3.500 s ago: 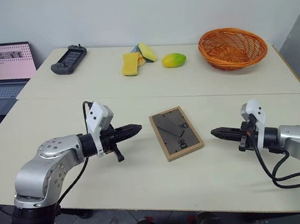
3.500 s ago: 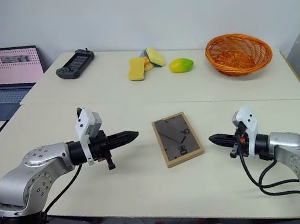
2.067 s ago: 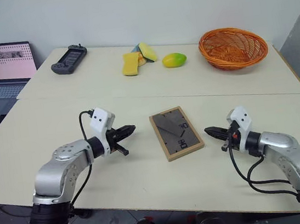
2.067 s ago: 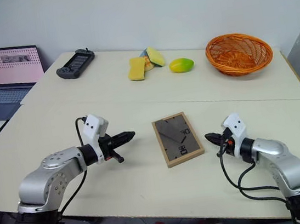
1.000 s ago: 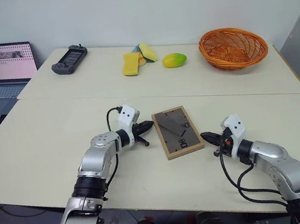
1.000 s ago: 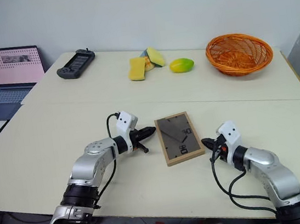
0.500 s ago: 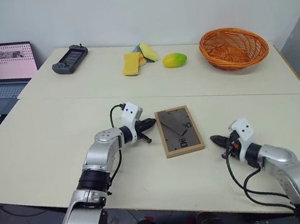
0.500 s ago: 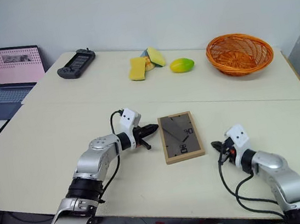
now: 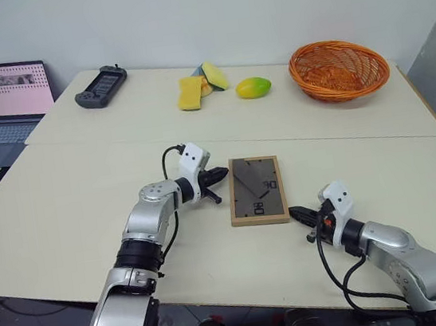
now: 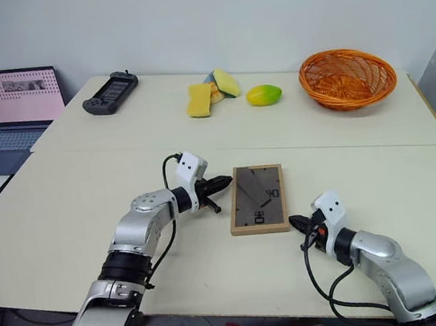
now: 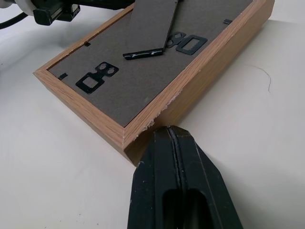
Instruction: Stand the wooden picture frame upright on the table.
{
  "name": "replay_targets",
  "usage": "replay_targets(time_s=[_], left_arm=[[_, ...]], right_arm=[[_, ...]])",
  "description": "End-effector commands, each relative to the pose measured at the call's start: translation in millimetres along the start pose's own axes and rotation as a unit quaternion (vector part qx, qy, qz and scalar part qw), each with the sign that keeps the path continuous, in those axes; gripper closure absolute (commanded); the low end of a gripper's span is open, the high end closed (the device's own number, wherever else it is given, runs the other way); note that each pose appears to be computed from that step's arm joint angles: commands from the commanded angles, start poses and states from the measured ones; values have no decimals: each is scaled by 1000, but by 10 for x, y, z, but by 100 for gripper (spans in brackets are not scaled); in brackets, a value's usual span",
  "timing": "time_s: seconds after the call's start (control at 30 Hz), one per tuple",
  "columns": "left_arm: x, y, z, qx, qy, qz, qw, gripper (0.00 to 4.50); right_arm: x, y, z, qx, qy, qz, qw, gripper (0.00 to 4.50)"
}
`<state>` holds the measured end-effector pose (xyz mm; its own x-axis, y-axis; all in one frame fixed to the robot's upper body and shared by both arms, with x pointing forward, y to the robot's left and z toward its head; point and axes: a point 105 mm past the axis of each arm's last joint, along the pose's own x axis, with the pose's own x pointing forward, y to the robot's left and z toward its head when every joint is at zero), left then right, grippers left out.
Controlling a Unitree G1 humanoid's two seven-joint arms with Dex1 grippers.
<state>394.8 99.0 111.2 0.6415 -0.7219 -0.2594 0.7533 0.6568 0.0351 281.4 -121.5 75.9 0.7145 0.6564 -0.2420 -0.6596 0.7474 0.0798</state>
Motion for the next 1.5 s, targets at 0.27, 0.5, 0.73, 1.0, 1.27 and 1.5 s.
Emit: replay_targets(time_s=[0.27, 0.5, 0.73, 1.0, 1.27, 1.5], left_arm=[[-362, -42, 151, -28, 38, -46, 998, 449], [-748, -260, 148, -271, 141, -64, 950, 449], [-619, -389, 154, -382, 136, -95, 909, 449], [-642, -424, 193, -406, 151, -102, 895, 323], [-746, -487, 100, -427, 184, -106, 879, 151], [-811, -605, -50, -444, 218, -112, 862, 138]], right_arm=[[-85, -219, 169, -47, -10, -17, 999, 450], [-77, -296, 215, -59, -14, -22, 998, 450], [7, -235, 232, -67, -18, -10, 998, 450], [67, -194, 253, -71, -22, -5, 997, 450], [109, -187, 263, -74, -23, -1, 997, 450], [147, -166, 262, -80, -24, 3, 996, 450]])
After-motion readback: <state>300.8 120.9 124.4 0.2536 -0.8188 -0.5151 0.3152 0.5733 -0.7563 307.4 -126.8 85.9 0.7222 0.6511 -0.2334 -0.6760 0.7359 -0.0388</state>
